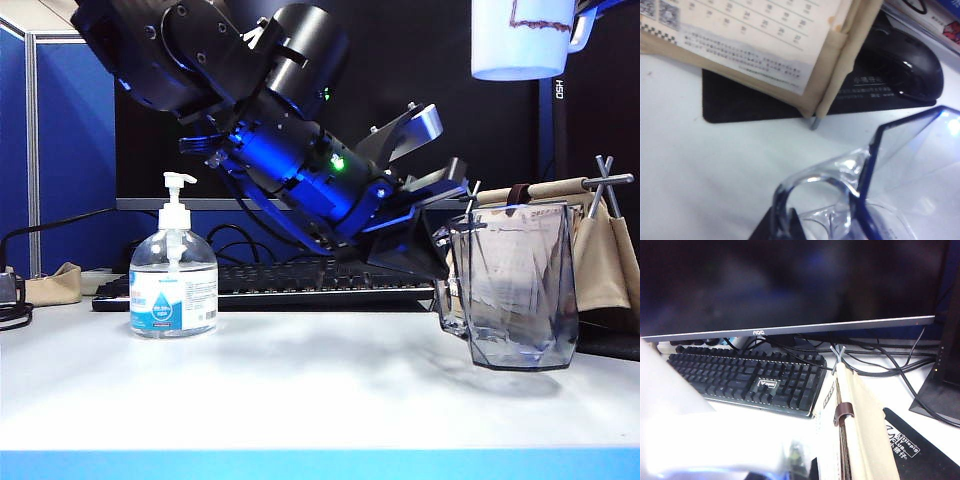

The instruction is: Swap the positions of the transparent plastic cup and the white ceramic cup.

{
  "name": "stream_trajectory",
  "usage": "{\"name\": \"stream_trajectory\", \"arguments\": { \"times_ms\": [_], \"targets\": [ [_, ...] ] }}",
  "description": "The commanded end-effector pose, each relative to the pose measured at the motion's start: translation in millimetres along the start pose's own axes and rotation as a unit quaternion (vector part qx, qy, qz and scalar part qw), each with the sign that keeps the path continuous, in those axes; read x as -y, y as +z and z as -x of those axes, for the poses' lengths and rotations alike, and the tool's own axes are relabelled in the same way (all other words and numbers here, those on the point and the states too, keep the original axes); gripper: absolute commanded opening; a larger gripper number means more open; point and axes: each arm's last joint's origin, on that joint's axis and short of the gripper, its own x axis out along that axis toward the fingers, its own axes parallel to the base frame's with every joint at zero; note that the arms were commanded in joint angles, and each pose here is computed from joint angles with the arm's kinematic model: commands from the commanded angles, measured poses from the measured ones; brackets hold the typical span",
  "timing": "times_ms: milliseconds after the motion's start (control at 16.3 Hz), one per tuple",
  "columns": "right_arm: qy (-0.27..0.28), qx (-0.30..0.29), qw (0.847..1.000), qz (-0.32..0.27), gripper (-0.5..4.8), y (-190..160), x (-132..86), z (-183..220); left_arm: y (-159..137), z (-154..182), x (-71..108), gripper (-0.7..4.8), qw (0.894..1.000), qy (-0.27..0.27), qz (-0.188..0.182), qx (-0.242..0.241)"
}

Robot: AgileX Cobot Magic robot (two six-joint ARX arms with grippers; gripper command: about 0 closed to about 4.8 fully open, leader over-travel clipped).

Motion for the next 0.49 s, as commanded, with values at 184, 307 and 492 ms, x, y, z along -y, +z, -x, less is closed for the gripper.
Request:
{"name": "stream_trajectory", "arguments": {
  "times_ms": [184, 307, 492],
  "targets": [
    [0.011, 0.036, 0.999, 0.006, -0.07, 9.9, -2.6, 2.4, 3.6, 0.0, 1.7, -0.06, 1.000, -0.001, -0.009, 0.010],
    [0.011, 0.036, 0.999, 0.006, -0.07, 9.9, -2.6, 2.4, 3.7, 0.0, 1.7, -0.05, 1.000, -0.001, -0.009, 0.010],
    [0.011, 0.036, 0.999, 0.006, -0.07, 9.9, -2.6, 2.4, 3.6, 0.0, 1.7, 0.21, 1.000, -0.001, -0.009, 0.010]
  ]
}}
